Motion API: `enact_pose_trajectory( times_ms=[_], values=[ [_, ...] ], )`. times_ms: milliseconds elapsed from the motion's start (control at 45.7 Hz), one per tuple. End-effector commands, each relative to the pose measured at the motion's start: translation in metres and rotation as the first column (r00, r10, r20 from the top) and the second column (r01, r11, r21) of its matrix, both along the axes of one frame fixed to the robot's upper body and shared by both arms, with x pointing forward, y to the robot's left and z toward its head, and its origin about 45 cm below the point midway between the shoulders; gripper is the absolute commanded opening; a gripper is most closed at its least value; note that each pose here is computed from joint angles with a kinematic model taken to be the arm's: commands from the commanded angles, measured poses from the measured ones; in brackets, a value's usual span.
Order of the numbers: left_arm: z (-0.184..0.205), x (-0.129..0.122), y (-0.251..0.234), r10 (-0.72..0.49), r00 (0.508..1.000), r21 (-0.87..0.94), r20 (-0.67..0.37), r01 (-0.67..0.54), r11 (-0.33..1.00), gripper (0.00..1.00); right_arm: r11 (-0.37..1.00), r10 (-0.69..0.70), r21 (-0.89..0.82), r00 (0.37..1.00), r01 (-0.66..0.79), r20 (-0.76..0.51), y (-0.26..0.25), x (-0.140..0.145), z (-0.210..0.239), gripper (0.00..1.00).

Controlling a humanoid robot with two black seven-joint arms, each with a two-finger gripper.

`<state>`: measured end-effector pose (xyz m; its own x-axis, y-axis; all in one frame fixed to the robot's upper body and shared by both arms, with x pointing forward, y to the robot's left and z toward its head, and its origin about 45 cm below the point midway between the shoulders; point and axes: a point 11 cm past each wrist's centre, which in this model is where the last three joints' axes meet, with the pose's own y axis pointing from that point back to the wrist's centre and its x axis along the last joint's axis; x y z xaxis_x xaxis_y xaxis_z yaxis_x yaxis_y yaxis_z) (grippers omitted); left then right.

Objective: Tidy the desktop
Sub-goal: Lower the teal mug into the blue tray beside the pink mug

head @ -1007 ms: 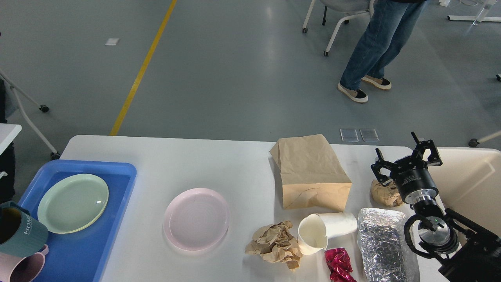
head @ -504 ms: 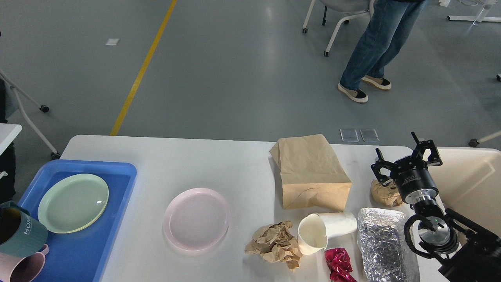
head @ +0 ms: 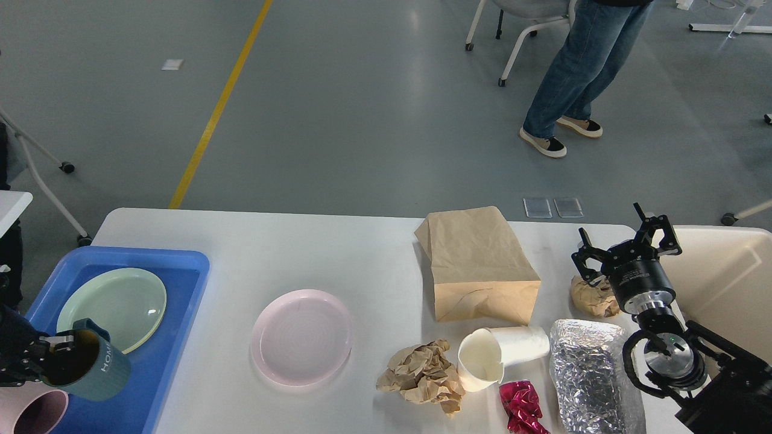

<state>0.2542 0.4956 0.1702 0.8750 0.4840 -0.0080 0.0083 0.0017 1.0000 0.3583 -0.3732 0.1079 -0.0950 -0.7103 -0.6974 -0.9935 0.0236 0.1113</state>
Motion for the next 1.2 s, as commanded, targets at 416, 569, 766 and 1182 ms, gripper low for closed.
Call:
enact_pose_trajectory(
  times_ms=[416,569,766,1182],
  values=[
    [-0.024,-0.015,0.003,0.007,1.0,0.04,0.011,-0.007,0.999,0.02,1.0,0.0,0.0,1.0,0.0,0.0,0.0,0.0,0.0,1.0],
    [-0.026,-0.011,0.003,-0.001,0.999,0.058,0.04,-0.001,0.998,0.6,1.0,0.0,0.0,1.0,0.0,0.0,0.0,0.0,0.0,1.0],
    [-0.03,-0.011,-0.001,0.02,0.999,0.039,0.046,-0.022,0.999,0.9,1.0,0.001,0.0,1.0,-0.001,-0.001,0.0,0.0,0.0,1.0],
    [-0.019,-0.022,0.002,0.068,0.997,0.014,0.043,-0.068,0.998,0.96,1.0,0.001,0.0,1.0,-0.001,-0.001,0.0,0.0,0.0,1.0]
  ],
)
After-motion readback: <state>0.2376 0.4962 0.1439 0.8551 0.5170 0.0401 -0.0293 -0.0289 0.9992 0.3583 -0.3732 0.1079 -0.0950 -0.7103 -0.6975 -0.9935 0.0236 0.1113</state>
